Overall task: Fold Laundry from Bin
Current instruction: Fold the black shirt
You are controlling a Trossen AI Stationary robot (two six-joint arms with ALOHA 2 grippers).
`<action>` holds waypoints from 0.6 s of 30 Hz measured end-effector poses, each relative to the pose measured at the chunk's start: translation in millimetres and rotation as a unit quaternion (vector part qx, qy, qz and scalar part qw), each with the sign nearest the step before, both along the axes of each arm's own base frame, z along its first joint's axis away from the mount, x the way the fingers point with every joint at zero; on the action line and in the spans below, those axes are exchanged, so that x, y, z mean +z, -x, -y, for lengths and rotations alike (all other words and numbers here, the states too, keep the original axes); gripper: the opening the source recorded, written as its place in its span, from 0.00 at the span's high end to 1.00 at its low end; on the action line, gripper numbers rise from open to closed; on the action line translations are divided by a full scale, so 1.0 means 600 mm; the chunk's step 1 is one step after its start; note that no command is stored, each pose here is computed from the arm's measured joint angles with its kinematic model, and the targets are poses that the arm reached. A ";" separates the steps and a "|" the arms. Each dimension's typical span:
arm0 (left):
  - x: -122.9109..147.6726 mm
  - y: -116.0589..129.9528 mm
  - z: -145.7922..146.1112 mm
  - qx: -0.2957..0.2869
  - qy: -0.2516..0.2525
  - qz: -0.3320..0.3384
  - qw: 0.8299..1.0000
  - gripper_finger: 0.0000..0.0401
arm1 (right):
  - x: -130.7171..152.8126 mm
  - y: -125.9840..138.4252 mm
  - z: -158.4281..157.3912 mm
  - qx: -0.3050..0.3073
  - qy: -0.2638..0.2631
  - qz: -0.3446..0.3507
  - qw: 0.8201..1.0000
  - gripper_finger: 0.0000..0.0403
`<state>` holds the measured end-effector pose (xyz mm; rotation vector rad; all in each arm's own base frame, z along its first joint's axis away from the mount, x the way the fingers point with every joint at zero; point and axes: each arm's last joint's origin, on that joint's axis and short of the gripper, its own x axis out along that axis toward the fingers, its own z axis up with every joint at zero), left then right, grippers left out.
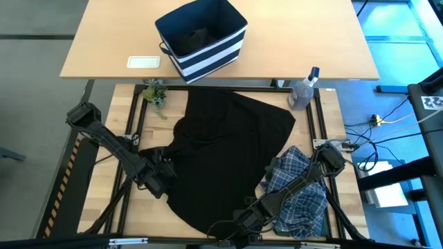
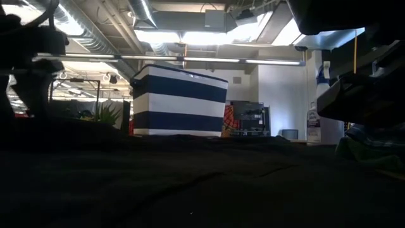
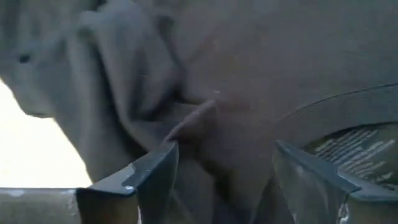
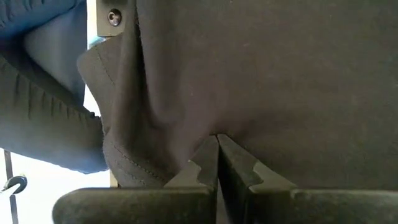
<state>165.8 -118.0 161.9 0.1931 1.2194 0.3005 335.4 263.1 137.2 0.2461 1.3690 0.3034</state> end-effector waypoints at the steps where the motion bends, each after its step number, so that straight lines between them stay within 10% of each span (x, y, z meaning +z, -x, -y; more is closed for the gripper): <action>1: 0.007 -0.001 0.000 0.000 -0.008 -0.002 1.000 0.36 | 0.000 0.000 0.000 0.000 -0.001 0.001 1.000 0.98; 18: 0.000 -0.011 0.011 0.010 -0.016 -0.036 0.999 0.36 | 0.001 -0.002 -0.002 0.000 -0.004 0.008 1.000 0.98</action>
